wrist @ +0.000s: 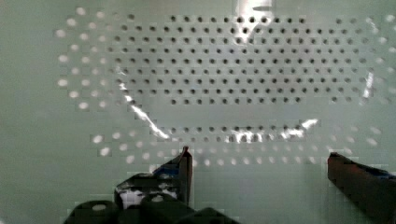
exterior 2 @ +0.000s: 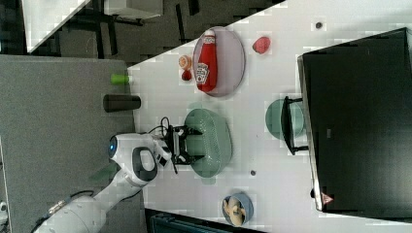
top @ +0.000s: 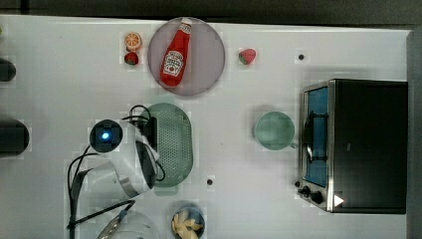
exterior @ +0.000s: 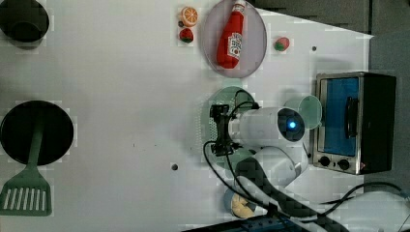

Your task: Drag strainer right to left.

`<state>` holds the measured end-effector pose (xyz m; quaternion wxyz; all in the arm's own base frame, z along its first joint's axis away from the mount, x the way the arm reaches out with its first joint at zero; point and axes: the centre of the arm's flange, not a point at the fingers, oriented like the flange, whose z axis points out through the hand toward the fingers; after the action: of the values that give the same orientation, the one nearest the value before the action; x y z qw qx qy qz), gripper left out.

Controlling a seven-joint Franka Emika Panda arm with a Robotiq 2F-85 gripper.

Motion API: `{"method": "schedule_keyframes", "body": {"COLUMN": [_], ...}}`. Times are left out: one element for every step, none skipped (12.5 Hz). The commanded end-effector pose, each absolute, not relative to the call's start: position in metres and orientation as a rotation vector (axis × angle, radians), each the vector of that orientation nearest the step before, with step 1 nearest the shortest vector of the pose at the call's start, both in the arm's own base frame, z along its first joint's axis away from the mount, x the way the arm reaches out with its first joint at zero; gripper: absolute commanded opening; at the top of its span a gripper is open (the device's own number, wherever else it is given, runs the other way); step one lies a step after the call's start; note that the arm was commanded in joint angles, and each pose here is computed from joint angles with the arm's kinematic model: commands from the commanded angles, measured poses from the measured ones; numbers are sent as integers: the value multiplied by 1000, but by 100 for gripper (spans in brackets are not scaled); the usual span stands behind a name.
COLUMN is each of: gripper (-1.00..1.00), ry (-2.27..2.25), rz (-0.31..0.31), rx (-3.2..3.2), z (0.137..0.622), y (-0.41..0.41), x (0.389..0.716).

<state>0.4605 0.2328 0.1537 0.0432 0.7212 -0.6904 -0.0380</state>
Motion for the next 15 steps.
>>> {"method": "schedule_keyframes", "body": {"gripper": [100, 100, 100, 100, 100, 100, 100, 100, 100, 100, 100, 100, 100, 100, 100], "ry": [-2176, -2168, -2167, -2172, -2177, -2181, -2188, -2197, -2211, -2220, -2224, -2230, -2226, -2226, -2234], "rz": [-120, -122, -127, -136, -146, -157, -168, -178, -193, -204, -210, -220, -224, -228, -238], "rx": [2188, 2200, 2208, 2211, 2215, 2217, 2221, 2225, 2219, 2220, 2225, 2222, 2233, 2244, 2245], "z": [170, 170, 170, 169, 169, 169, 169, 171, 171, 171, 171, 170, 170, 170, 171], "y": [262, 269, 276, 283, 291, 299, 307, 315, 323, 331, 339, 345, 353, 361, 368], "x": [462, 462, 462, 463, 464, 464, 465, 467, 467, 468, 469, 469, 469, 470, 470]}}
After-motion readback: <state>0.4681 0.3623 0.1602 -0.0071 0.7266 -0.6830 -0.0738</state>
